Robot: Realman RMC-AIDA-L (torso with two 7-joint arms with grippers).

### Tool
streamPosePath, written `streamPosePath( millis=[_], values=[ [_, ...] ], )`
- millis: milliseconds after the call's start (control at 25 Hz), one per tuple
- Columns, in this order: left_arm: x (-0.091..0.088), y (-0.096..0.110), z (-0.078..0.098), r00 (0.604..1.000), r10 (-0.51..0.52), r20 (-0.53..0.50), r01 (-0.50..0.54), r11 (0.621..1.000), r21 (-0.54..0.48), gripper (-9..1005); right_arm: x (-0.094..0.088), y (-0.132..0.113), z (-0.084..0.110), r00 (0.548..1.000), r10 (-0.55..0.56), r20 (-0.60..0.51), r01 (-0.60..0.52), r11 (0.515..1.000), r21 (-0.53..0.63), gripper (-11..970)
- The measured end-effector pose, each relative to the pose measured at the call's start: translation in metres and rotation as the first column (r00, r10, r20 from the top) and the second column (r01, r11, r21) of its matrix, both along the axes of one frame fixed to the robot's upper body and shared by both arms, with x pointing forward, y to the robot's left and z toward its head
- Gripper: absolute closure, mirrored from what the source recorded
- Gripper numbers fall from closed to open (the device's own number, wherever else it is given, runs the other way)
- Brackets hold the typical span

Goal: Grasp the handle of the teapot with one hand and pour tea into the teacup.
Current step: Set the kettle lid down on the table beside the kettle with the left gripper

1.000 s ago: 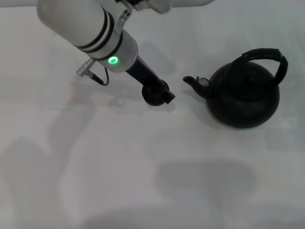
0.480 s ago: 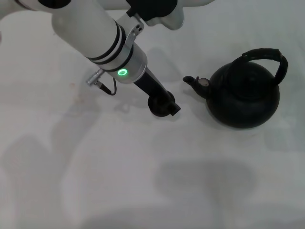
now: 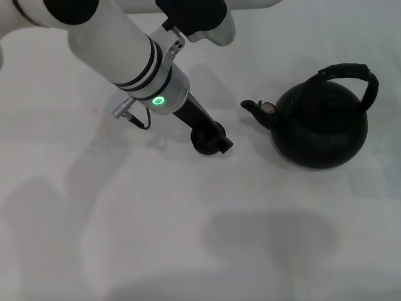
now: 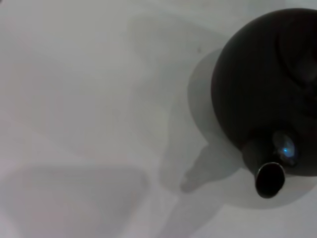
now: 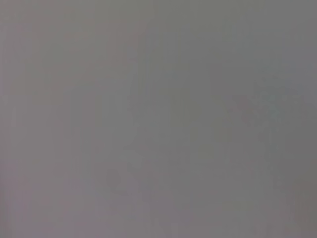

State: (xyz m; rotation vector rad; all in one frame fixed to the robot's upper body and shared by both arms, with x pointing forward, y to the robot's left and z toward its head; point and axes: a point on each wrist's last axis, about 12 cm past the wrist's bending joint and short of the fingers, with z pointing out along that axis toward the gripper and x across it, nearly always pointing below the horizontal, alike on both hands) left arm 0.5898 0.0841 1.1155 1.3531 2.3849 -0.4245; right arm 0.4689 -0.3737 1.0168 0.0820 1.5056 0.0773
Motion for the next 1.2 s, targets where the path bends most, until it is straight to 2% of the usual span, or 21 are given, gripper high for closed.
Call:
streamPosePath(
  millis=[360, 1200],
  values=[
    [-0.0052, -0.0053, -0.0053, 0.999, -0.042, 0.003, 0.042, 0.999, 0.02, 318, -0.0006, 0.0003, -0.0011, 1.0, -0.001, -0.007, 0.001, 1.0, 0.004, 93],
    [-0.0059, -0.0036, -0.0077, 0.999, -0.031, -0.016, 0.032, 0.999, 0.02, 318, -0.0013, 0.0003, -0.0017, 1.0, -0.001, -0.009, 0.001, 1.0, 0.004, 93]
  ],
)
